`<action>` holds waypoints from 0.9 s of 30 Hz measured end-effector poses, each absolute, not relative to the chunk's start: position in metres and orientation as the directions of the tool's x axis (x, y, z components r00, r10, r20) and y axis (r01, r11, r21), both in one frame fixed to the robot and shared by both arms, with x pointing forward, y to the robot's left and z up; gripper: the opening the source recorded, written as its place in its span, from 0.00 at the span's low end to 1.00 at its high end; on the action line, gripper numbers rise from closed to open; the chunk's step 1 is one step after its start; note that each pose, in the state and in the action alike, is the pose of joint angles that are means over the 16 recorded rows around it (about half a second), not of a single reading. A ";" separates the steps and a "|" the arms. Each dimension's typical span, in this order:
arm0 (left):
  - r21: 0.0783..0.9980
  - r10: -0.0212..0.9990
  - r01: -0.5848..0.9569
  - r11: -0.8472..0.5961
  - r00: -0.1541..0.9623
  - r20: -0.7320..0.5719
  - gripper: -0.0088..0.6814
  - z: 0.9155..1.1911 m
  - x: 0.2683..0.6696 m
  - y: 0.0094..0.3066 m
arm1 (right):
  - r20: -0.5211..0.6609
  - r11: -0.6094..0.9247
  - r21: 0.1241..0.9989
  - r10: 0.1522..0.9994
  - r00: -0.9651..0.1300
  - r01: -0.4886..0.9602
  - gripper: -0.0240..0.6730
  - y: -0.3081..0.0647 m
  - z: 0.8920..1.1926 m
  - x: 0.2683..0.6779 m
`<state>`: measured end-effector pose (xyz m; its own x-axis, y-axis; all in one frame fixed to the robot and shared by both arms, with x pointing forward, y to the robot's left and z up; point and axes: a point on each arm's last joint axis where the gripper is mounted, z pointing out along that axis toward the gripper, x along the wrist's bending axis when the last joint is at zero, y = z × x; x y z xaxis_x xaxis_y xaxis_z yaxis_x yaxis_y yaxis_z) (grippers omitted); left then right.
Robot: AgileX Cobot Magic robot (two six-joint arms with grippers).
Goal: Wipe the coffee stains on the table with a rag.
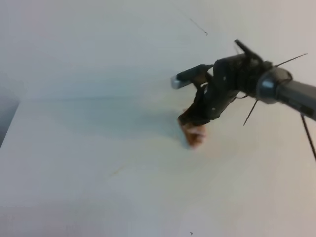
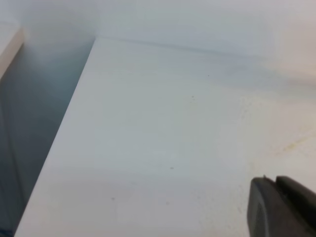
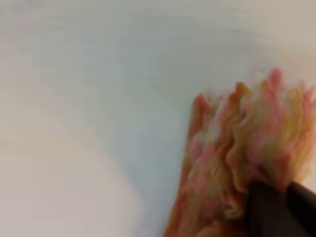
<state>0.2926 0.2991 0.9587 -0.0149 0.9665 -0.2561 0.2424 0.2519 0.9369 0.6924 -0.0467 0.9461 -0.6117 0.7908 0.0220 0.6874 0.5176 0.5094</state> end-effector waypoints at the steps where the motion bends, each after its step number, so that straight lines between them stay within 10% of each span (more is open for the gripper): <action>1: 0.937 0.967 0.242 0.252 -0.015 -0.256 0.01 0.959 0.293 0.299 | 0.007 0.507 0.506 0.806 -0.592 0.698 0.08 -0.055 0.955 0.694; 13: 0.937 0.967 0.242 0.252 -0.015 -0.256 0.01 0.959 0.293 0.299 | -0.075 0.491 0.410 0.858 -0.508 0.769 0.08 -0.105 1.033 0.669; 27: 0.937 0.967 0.242 0.252 -0.015 -0.256 0.01 0.959 0.293 0.299 | -0.097 0.525 0.322 0.846 -0.524 0.788 0.08 -0.058 0.964 0.617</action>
